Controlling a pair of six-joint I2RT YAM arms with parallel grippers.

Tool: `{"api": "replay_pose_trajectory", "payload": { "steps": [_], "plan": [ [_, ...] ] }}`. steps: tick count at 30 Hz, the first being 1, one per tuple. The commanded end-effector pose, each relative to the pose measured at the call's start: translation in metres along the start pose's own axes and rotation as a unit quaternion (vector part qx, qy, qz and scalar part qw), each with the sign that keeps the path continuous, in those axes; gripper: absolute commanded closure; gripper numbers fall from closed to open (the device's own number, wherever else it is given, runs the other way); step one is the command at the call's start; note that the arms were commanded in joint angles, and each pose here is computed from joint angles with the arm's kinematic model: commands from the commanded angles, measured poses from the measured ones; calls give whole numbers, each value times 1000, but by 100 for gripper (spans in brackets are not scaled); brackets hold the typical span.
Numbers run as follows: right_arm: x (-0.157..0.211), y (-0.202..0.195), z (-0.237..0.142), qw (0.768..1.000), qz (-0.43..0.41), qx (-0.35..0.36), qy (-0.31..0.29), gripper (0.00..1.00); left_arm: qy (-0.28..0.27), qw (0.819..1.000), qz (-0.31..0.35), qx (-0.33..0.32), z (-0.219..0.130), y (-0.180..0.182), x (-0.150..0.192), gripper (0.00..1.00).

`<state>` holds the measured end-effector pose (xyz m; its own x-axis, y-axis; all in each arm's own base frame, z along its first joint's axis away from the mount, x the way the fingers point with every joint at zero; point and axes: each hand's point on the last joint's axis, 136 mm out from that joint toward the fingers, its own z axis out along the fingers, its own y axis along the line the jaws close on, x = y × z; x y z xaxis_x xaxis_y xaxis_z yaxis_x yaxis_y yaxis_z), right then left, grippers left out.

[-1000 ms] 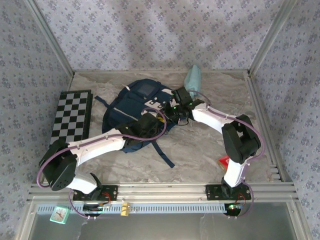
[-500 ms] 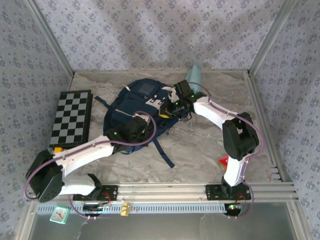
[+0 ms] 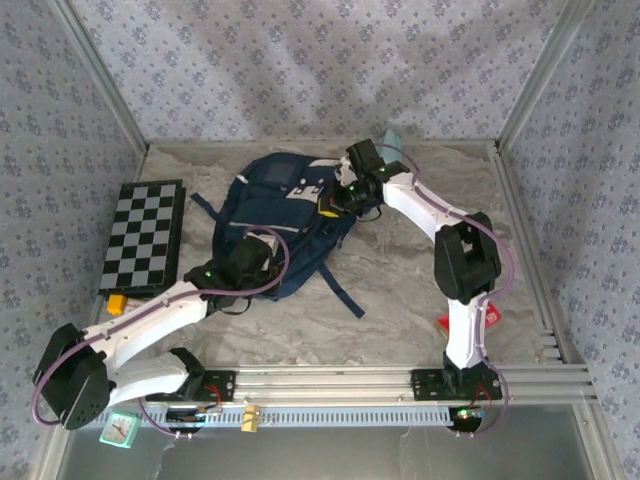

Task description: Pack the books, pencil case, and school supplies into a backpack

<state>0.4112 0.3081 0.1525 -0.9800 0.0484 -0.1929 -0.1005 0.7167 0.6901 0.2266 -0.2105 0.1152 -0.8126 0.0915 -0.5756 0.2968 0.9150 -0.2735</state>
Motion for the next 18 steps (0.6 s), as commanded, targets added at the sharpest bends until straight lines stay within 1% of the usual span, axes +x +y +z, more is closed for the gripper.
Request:
{"api": "replay_pose_trajectory", "payload": {
  "steps": [1, 3, 5, 6, 8, 10, 13, 15, 18],
  "plan": [
    [-41, 16, -6, 998, -44, -9, -48, 89, 31, 995, 34, 83, -1, -56, 10, 100],
    [-42, 23, -8, 998, -43, -29, -34, 70, 34, 994, 43, 93, 5, -80, 1, 100],
    [-38, 27, -17, 998, -43, -39, -33, 57, 28, 995, 40, 90, 14, -92, -10, 100],
    [-31, 24, -24, 998, -33, -33, -33, 51, 25, 995, 36, 95, 18, -98, -15, 100],
    [-18, 17, -37, 999, -10, -37, -35, 44, 16, 994, 33, 104, 25, -106, -22, 100],
    [-3, 5, -47, 998, 26, -39, -35, 40, 15, 994, 35, 104, 31, -109, -25, 100],
    [27, -1, -51, 997, 50, -55, -19, 39, 13, 994, 40, 100, 34, -111, -28, 100],
    [49, -3, -44, 995, 69, -74, -2, 40, 5, 994, 42, 103, 33, -113, -32, 100],
    [69, -1, -31, 992, 89, -94, 11, 42, -1, 993, 44, 108, 32, -116, -35, 100]
  ]
}}
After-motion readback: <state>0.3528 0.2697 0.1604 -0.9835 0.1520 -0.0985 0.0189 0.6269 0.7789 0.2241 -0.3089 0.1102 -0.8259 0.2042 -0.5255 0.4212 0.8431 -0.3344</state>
